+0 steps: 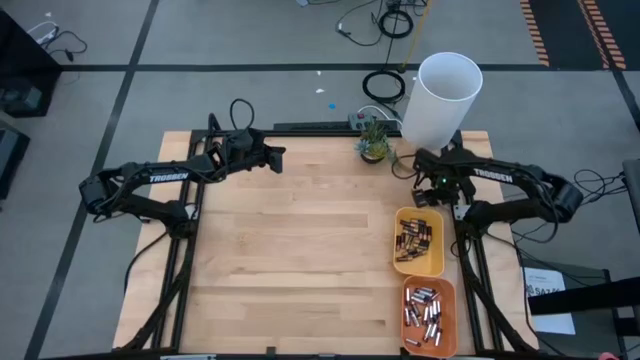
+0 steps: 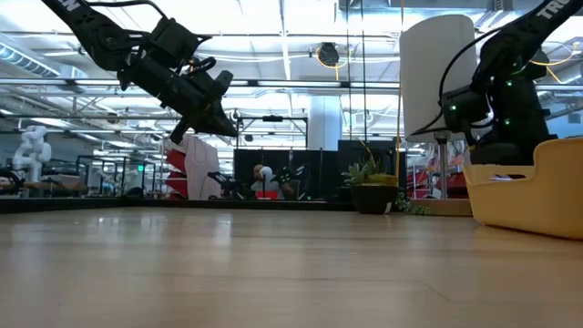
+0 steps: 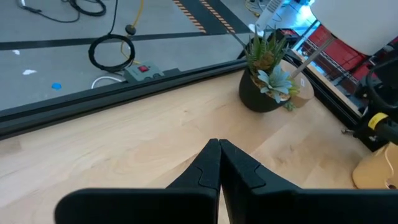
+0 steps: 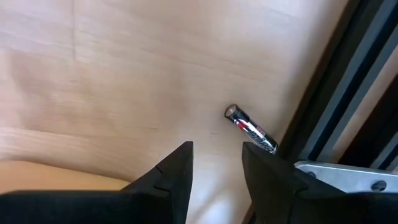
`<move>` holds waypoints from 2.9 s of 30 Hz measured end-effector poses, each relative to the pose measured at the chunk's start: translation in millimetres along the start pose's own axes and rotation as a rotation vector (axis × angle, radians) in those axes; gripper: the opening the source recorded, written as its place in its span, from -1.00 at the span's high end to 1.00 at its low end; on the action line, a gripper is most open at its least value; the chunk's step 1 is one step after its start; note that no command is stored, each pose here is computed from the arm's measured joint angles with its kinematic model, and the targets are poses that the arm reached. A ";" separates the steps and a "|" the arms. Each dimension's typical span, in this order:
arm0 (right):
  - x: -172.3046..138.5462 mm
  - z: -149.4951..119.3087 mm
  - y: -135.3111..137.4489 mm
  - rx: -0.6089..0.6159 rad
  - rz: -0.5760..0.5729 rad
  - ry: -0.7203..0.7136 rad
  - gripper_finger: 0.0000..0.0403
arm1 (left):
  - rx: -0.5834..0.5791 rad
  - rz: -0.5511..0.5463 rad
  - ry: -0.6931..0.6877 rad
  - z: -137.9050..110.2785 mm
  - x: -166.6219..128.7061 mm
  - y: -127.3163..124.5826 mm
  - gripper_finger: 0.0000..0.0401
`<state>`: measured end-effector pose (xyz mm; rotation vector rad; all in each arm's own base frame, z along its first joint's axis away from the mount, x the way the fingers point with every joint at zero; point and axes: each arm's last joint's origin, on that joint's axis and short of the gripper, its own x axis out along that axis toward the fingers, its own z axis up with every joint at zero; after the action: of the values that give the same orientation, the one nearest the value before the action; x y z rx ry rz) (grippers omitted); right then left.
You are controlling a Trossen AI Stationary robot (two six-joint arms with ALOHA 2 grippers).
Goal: Sort batteries
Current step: Put the black battery into the orange bin
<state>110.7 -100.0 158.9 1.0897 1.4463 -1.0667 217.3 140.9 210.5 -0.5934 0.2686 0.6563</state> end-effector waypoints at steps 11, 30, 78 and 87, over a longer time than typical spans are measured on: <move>-8.6 8.9 0.8 0.082 -0.031 -0.059 0.34 | 0.001 0.002 0.000 0.0 0.0 0.1 0.95; 19.2 21.7 8.6 -0.129 -0.134 0.116 0.34 | 0.001 0.009 -0.002 -0.1 0.0 0.3 0.95; -81.6 66.1 101.8 -0.333 0.136 -0.223 0.97 | 0.001 0.016 0.012 -1.5 0.0 1.0 0.95; -116.4 52.8 126.5 -0.366 0.250 -0.265 0.97 | 0.037 0.043 0.065 -6.5 -0.3 3.7 0.95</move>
<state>256.2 -136.8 257.8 0.8064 1.1969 -0.7041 214.4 139.2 203.8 -0.5754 0.3541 0.6725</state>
